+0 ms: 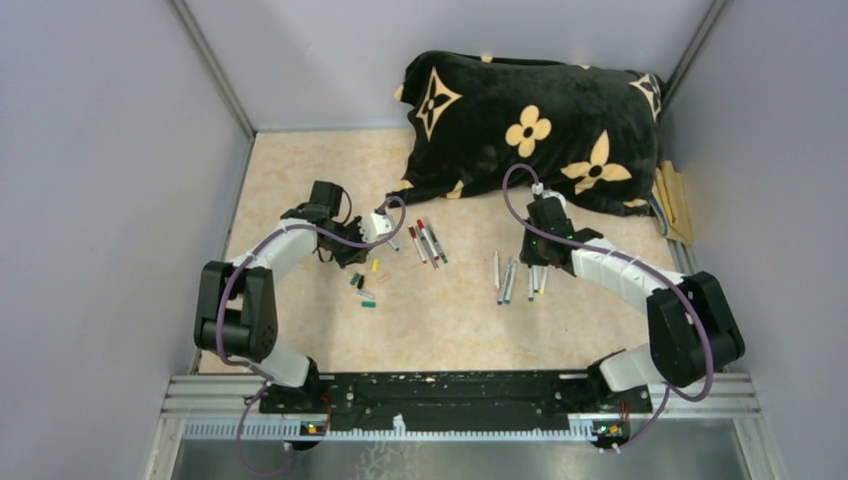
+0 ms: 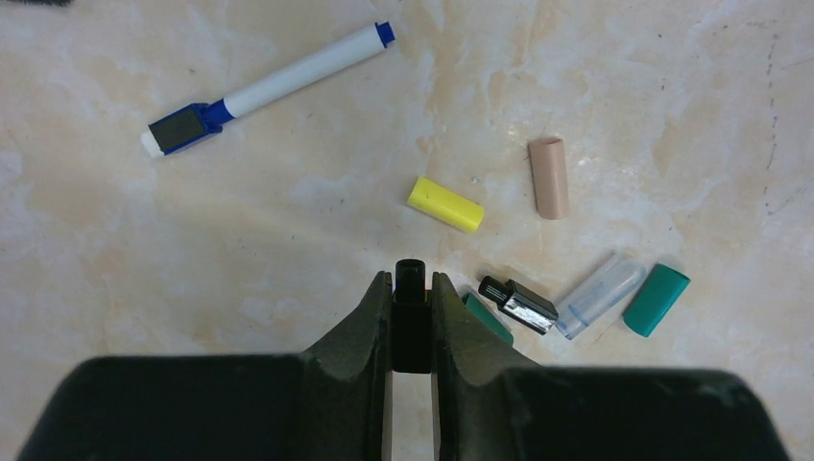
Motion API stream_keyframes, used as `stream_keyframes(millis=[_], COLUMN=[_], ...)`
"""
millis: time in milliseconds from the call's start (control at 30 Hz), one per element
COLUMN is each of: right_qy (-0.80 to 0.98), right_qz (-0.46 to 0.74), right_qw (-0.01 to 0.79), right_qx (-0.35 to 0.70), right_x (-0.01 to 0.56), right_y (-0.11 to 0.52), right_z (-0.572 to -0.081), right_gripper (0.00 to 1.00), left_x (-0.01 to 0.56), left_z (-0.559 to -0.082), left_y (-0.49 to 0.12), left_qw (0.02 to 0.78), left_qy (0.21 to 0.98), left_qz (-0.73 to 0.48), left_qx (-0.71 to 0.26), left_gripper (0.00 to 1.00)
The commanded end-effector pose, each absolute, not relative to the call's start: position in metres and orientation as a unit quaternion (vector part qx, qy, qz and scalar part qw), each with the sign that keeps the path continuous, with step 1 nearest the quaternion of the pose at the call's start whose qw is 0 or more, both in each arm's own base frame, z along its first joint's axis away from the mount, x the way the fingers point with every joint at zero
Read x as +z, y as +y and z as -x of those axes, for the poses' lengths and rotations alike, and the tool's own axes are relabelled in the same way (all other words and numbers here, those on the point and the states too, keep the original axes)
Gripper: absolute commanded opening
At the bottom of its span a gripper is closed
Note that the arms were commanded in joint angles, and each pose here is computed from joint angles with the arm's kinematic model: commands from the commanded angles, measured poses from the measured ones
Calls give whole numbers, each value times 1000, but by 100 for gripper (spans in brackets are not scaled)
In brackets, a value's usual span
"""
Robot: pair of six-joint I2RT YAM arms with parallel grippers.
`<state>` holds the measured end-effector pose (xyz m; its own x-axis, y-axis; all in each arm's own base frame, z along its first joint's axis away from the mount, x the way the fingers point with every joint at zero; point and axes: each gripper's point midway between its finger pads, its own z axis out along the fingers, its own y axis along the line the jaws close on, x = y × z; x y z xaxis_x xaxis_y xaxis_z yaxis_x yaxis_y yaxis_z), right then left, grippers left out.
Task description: Open the pen caps
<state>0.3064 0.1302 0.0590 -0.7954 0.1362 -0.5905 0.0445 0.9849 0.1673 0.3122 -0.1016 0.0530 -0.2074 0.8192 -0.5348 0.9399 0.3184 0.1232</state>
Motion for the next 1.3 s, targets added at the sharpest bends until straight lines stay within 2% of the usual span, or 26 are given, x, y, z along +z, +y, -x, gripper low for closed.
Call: stream_keyframes(millis=[0, 300, 400, 667, 900, 933, 967, 1000, 1033, 1267], right_qy=[941, 946, 946, 932, 909, 906, 905, 903, 902, 898], right_qz=[-54, -49, -46, -41, 30, 46, 64, 80, 98, 162], right_qw=[327, 312, 310, 343, 390, 395, 394, 394, 392, 369], right_qx=[73, 79, 82, 108, 142, 145, 147, 149, 152, 176], right_x=[56, 44, 44, 76, 118, 122, 122, 121, 120, 96], right_y=[131, 134, 135, 144, 190, 203, 217, 230, 244, 316], right_z=[-316, -312, -311, -323, -351, -356, -359, -362, -364, -376], right_gripper=[9, 23, 27, 27, 36, 36, 35, 35, 35, 30], left_x=[39, 35, 36, 71, 125, 129, 133, 137, 141, 187], left_z=[-312, -310, -309, -314, -322, -322, -322, -322, -322, -317], left_y=[-96, -98, -99, -113, -111, -109, -108, -107, -105, -101], left_qw=[250, 243, 239, 261, 299, 300, 301, 303, 303, 327], left_qy=[784, 787, 788, 785, 787, 789, 792, 795, 798, 806], left_qz=[-555, -550, -549, -531, -491, -486, -481, -476, -471, -445], left_qx=[-122, -137, -144, -186, -226, -226, -225, -223, -221, -212], left_gripper=[15, 39, 41, 44, 55, 58, 68, 91, 98, 99])
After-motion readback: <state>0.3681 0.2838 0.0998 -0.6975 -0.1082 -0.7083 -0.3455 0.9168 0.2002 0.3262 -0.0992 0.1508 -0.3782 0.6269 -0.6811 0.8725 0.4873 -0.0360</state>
